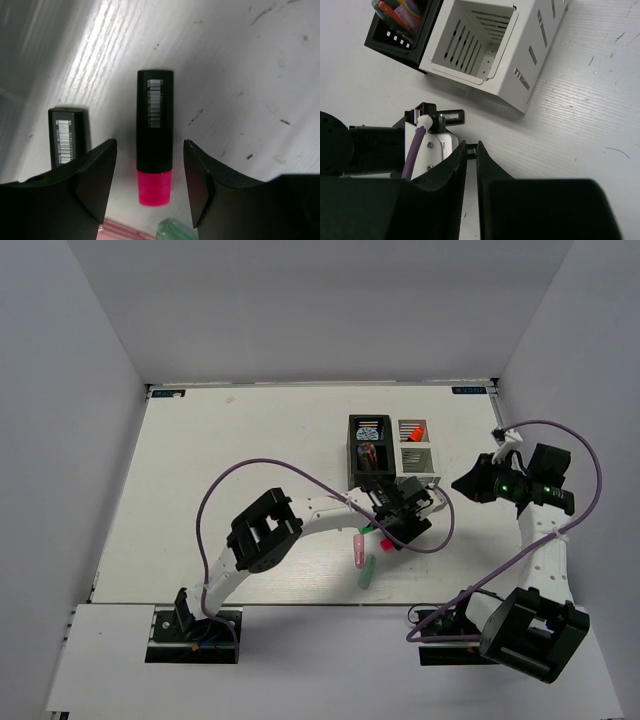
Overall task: Sort the stationery into containers
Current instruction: Pick up the pen from the center of the board.
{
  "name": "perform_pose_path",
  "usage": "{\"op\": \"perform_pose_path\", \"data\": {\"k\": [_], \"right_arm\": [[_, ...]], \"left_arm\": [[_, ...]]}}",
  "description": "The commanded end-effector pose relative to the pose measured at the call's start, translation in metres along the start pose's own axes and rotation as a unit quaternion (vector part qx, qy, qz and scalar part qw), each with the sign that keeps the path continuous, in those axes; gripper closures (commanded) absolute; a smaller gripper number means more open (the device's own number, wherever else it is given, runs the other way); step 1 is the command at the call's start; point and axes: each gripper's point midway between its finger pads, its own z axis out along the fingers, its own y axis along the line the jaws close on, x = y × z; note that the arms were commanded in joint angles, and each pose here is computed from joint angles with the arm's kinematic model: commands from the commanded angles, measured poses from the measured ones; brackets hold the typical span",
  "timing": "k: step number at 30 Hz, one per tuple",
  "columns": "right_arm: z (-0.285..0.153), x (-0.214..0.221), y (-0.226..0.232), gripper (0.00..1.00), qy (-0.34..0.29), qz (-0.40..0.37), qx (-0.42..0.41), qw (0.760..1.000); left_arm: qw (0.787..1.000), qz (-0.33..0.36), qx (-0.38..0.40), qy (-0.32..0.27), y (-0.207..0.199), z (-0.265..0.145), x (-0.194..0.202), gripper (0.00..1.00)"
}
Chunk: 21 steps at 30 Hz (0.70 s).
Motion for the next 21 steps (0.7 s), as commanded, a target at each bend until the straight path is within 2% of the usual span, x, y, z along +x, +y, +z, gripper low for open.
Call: {"op": "perform_pose_path", "data": {"k": [1, 5, 9, 14, 21], "right_arm": [[-0.003, -0.002, 0.005, 0.84, -0.015, 0.005, -0.017, 1.0], [-0.006, -0.004, 0.006, 0.84, -0.023, 0.011, -0.025, 0.999], [-0.01, -0.006, 0.006, 0.83, -0.031, 0.019, -0.028, 0.999], [-0.014, -0.009, 0.009, 0.83, -0.041, 0.026, -0.039, 0.998], [-0.019, -0.012, 0.01, 0.81, -0.053, 0.036, -0.048, 0.997]], "left_arm": [[1.0, -0.006, 0.014, -0.015, -0.005, -0.005, -0.015, 0.34], [1.0, -0.006, 0.004, 0.002, -0.002, 0.004, -0.005, 0.37], [0.999, -0.001, -0.012, 0.03, 0.003, 0.009, 0.01, 0.5], [0.995, 0.024, -0.045, 0.085, 0.008, 0.01, 0.044, 0.5], [0.986, 0.027, -0.051, 0.156, 0.007, 0.009, 0.097, 0.51]]}}
